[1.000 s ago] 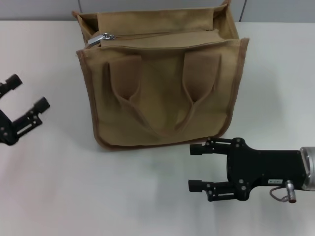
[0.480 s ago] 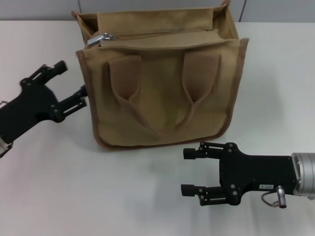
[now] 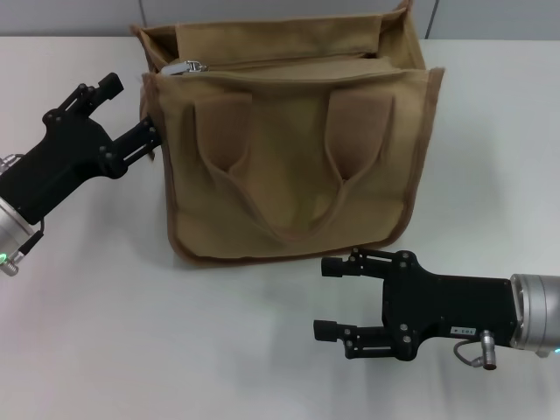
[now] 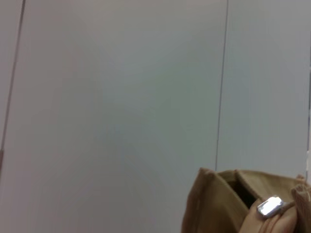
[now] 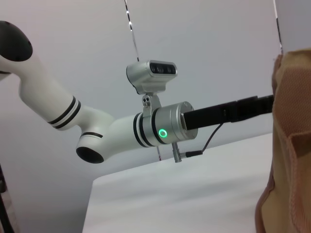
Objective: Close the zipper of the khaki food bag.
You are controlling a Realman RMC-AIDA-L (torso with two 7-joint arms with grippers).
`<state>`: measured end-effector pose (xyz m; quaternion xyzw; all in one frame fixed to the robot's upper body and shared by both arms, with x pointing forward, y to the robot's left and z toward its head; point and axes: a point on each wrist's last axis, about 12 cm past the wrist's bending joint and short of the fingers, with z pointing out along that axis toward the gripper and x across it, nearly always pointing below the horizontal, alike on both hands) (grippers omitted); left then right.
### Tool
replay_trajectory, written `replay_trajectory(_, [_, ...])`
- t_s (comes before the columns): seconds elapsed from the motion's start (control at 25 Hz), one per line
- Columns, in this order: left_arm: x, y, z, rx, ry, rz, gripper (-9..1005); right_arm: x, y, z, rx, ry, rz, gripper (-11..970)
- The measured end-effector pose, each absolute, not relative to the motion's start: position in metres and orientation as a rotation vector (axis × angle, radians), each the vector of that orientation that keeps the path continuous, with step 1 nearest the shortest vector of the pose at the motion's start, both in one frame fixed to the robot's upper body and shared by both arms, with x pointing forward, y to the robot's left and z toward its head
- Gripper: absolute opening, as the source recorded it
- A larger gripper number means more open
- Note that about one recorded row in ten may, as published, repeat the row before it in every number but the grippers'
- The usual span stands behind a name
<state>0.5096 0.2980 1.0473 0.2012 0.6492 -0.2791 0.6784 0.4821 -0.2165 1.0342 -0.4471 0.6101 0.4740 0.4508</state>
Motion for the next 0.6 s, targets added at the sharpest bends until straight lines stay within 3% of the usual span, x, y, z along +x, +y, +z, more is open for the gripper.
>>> replay_trajectory(0.6, [0.512,0.311,1.042,0.447,1.520,-0.530,828,0.482,-0.215,1.034,-1.096,1.507,1.175,783])
